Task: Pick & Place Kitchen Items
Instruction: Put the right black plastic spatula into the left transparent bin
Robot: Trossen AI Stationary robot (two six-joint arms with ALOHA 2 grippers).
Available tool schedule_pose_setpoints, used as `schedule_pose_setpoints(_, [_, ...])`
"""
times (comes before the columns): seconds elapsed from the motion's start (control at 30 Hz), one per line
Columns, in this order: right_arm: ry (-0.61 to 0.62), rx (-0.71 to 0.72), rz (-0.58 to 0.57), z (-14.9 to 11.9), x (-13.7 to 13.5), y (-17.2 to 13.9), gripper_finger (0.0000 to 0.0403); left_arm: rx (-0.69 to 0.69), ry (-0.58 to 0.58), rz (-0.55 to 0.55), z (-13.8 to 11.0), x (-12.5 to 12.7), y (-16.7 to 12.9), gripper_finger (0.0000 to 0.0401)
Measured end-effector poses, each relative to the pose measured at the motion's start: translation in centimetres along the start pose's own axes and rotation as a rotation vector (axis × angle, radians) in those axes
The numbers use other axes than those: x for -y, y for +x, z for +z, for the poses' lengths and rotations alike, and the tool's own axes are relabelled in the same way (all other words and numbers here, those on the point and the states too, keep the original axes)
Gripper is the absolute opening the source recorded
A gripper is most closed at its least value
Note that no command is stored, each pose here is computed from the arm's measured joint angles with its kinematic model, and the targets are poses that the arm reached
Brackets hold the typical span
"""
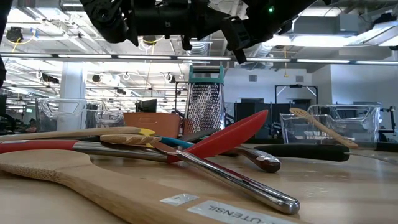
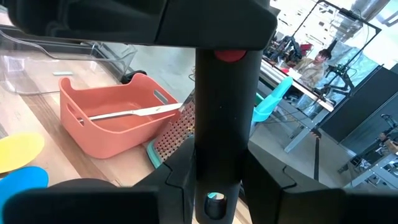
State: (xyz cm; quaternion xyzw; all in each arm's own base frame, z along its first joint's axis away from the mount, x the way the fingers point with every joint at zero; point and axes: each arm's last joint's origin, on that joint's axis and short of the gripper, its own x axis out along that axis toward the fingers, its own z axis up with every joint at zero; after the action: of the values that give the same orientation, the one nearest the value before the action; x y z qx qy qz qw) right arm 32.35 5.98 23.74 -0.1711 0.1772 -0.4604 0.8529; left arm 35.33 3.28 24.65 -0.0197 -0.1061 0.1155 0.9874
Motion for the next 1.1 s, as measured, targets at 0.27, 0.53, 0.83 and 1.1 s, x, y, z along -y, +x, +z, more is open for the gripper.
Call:
schedule_pose_setpoints(0.27, [0.010, 0.000, 0.002, 0.0, 0.0, 0.0, 0.0090, -0.003, 0.001, -0.004, 0.0, 0.0, 0.0, 0.0024])
schedule_pose_setpoints(0.53, [0.034, 0.020, 0.032, 0.4, 0.0, -0.9, 0.0251, -0.023, 0.008, -0.024, -0.4, 0.1, 0.0, 0.0023])
schedule_pose_setpoints(0.83, [0.008, 0.067, 0.001, 1.5, 1.1, -4.2, 0.0306, -0.041, 0.045, -0.022, -0.1, -0.6, 0.0, 0.0023])
schedule_pose_setpoints(1.1, [0.047, 0.050, 0.029, 1.2, 2.7, -5.4, 0.0222, -0.170, 0.087, 0.003, 2.3, -2.1, -1.4, 0.0023])
